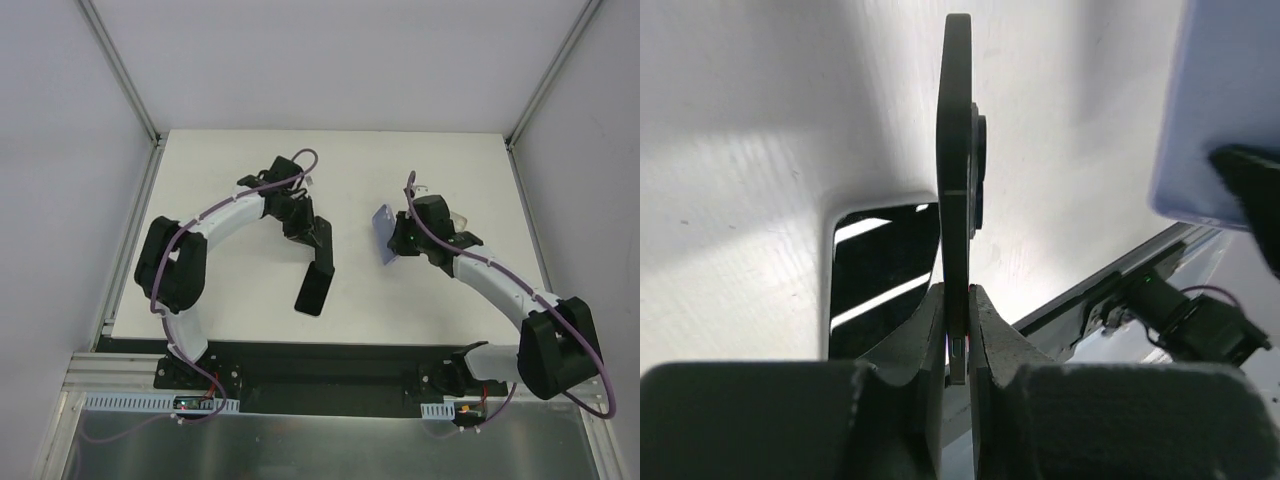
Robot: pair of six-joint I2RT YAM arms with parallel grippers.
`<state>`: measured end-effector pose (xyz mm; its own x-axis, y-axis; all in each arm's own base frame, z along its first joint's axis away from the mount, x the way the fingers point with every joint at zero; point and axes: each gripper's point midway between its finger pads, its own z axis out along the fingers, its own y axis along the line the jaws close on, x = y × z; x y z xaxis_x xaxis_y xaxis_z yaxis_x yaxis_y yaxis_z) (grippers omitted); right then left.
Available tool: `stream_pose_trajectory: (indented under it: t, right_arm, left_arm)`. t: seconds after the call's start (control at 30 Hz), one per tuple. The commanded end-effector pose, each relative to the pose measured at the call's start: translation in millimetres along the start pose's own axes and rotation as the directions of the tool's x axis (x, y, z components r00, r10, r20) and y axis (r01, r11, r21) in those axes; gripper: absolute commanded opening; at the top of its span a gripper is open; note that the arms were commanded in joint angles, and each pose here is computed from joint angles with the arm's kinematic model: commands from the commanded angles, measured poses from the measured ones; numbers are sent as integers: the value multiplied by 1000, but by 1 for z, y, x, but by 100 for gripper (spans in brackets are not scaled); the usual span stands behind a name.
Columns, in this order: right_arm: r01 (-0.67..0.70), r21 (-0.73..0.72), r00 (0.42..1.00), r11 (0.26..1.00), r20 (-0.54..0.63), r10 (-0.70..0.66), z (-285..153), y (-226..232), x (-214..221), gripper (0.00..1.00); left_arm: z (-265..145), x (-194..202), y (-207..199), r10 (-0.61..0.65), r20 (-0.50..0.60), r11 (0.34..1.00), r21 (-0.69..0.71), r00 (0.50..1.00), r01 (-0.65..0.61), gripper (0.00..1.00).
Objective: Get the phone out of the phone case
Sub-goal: Place the phone case at the center of the board, then place the phone at the center of the board.
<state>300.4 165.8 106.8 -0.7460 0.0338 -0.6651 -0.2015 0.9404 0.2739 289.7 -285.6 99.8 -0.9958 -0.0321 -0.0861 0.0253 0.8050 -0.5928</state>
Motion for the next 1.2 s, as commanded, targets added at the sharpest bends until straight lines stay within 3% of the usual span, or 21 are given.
stream_pose_trajectory:
  t: [0.0, 0.1, 0.23, 0.33, 0.37, 0.43, 0.47, 0.5, 0.6, 0.9, 0.93, 1.07, 1.17]
  right_arm:
    - [-89, 29, 996, 996, 9, 89, 9, -9, -15, 1]
    - [-156, 4, 986, 988, 54, 155, 19, -13, -36, 1]
    - [-233, -88, 971, 968, 29, 237, 53, 0, -62, 5]
    - [-263, -94, 965, 960, -3, 264, 79, 3, -74, 15]
    - [-277, -86, 961, 957, -3, 278, 85, 0, -78, 36]
    - [-304, -64, 953, 951, -8, 304, 95, -6, -80, 63]
    - [-309, -46, 951, 950, -16, 308, 96, -9, -78, 85]
    - [-300, -15, 954, 954, 0, 300, 94, -16, -80, 95]
    - [-276, 61, 961, 959, 29, 275, 83, -30, -82, 96]
    - [-184, 221, 981, 958, 99, 165, 20, -60, -77, 96]
    - [-180, 230, 982, 957, 101, 160, 15, -61, -75, 96]
    - [-151, 301, 988, 942, 77, 134, -4, -77, -53, 96]
    - [-144, 332, 989, 932, 64, 130, -14, -84, -36, 96]
  left_arm:
    - [-59, -45, -30, 28, 191, 994, 100, 981, -47, 0]
    - [-72, -66, -6, 4, 245, 999, 49, 970, -16, 0]
    - [-88, -100, 33, 24, 348, 987, -159, 937, 34, 0]
    - [-94, -115, 52, 62, 366, 955, -293, 928, 51, 0]
    - [-100, -117, 68, 71, 374, 925, -372, 925, 79, 0]
    - [-107, -129, 78, 118, 386, 889, -451, 915, 76, 0]
    - [-113, -135, 93, 142, 397, 846, -524, 907, 97, 0]
    - [-117, -135, 99, 167, 381, 823, -562, 909, 85, 0]
    - [-130, -145, 117, 227, 372, 740, -666, 900, 89, 0]
    - [-125, -160, 152, 290, 281, 593, -803, 915, 59, 0]
    - [-132, -163, 158, 313, 281, 532, -843, 907, 77, 0]
    - [-132, -169, 175, 332, 257, 421, -902, 907, 102, 0]
    - [-124, -175, 182, 325, 257, 399, -910, 910, 115, 0]
